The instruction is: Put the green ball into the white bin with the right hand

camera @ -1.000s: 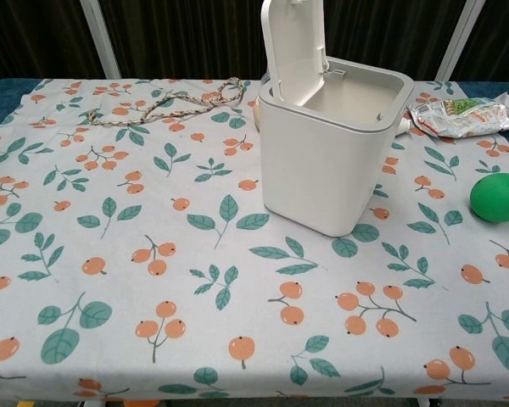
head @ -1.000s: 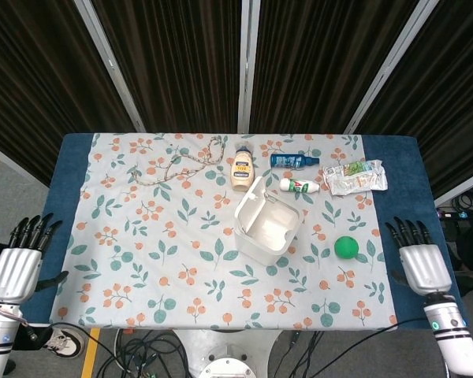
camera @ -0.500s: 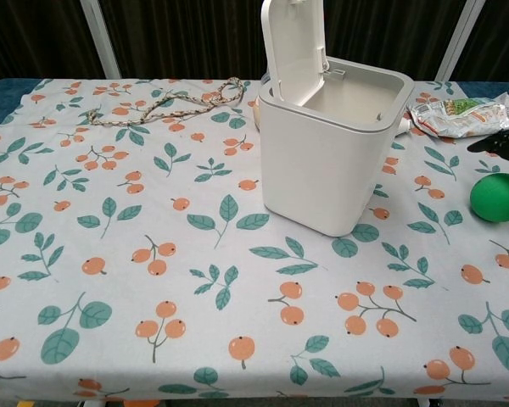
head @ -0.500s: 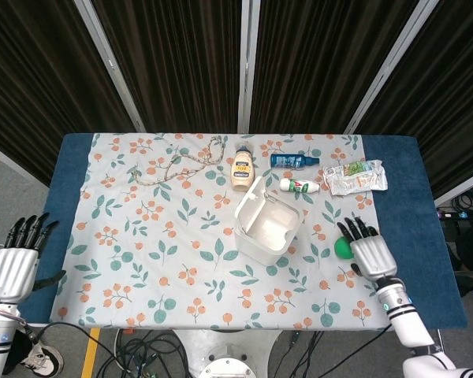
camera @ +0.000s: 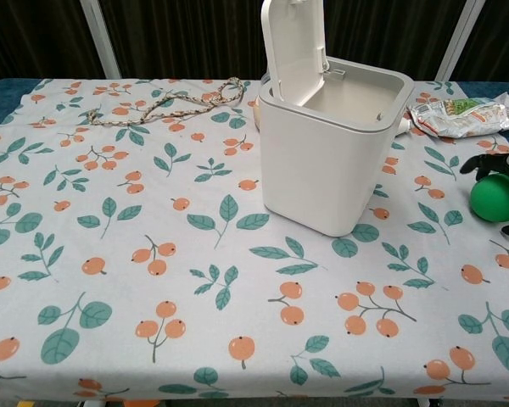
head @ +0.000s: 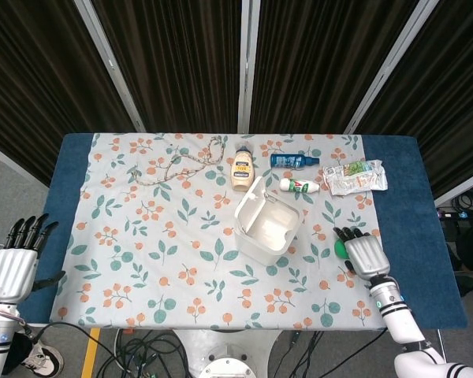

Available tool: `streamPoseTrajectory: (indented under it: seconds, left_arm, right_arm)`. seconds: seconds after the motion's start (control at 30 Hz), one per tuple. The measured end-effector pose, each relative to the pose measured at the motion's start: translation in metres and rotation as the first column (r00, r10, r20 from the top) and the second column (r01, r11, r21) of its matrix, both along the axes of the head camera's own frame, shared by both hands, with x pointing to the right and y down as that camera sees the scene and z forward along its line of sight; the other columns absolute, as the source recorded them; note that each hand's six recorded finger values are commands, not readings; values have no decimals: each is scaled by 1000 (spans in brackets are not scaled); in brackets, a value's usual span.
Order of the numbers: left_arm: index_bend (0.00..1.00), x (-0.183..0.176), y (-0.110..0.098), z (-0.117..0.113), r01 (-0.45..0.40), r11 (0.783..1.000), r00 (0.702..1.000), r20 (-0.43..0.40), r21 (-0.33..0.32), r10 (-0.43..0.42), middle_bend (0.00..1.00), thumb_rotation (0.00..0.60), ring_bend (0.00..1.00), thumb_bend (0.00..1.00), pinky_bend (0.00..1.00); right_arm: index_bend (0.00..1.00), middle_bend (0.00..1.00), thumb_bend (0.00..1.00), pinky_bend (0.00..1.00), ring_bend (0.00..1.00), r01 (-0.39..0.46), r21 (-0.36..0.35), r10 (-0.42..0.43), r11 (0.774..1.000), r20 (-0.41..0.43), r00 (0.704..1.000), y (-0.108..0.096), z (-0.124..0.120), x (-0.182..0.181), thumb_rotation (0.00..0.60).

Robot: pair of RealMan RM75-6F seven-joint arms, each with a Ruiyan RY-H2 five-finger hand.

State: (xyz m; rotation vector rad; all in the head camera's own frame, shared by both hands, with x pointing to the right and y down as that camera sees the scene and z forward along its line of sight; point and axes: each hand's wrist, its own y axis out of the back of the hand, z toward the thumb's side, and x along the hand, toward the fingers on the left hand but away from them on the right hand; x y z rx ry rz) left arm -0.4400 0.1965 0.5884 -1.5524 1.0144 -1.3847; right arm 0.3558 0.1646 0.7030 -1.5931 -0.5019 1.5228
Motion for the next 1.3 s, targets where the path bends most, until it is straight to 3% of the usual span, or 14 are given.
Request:
streamPoseTrajectory:
  seconds: [0.17,0.3,0.6,0.8,0.93,1.2,1.27,1.3]
  left_arm:
    - [142,0,1,1,1,1000,1000,0,-4,-1,48,600,0,8,44]
    - [142,0,0,1,1,1000,1000,-1,-4,-1,48,600,0,9,44]
    - [142,1,0,2,-2,1000,1000,-1,-6,2,48,600,0,9,44]
    - [142,1,1,3,0,1000,1000,-2,-9,0,48,600,0,9,44]
    - [142,-1,1,3,5,1000,1000,-1,-8,-5,48,600,0,9,44]
    - [142,-4,2,2,13,1000,1000,-2,-6,-13,48,600,0,9,44]
    - [142,-5,2,3,14,1000,1000,-2,-9,-14,48,600,0,8,44]
    - [142,-5,2,3,15,1000,1000,-1,-9,-15,48,600,0,8,44]
  right_arm:
    - [508,442,294,691,475,-7,5,7,1000,-1,1000,1,1,3,600]
    - [557,478,321,717,506,-15,23,15,1000,12,1000,-1,-2,4,600]
    - [563,482,323,717,506,-24,134,3,991,151,988,-24,-48,-13,600]
    - [563,482,322,720,506,21,234,-89,972,285,954,-46,-101,-51,600]
    - [564,483,322,721,507,61,321,-176,945,345,922,-67,-134,-85,600]
    - [553,482,298,709,503,133,336,-261,932,372,891,-72,-133,-133,600]
    - [518,467,272,668,485,138,322,-260,937,374,890,-71,-127,-140,600]
    - [456,428,244,594,433,139,314,-257,939,377,890,-71,-124,-142,600]
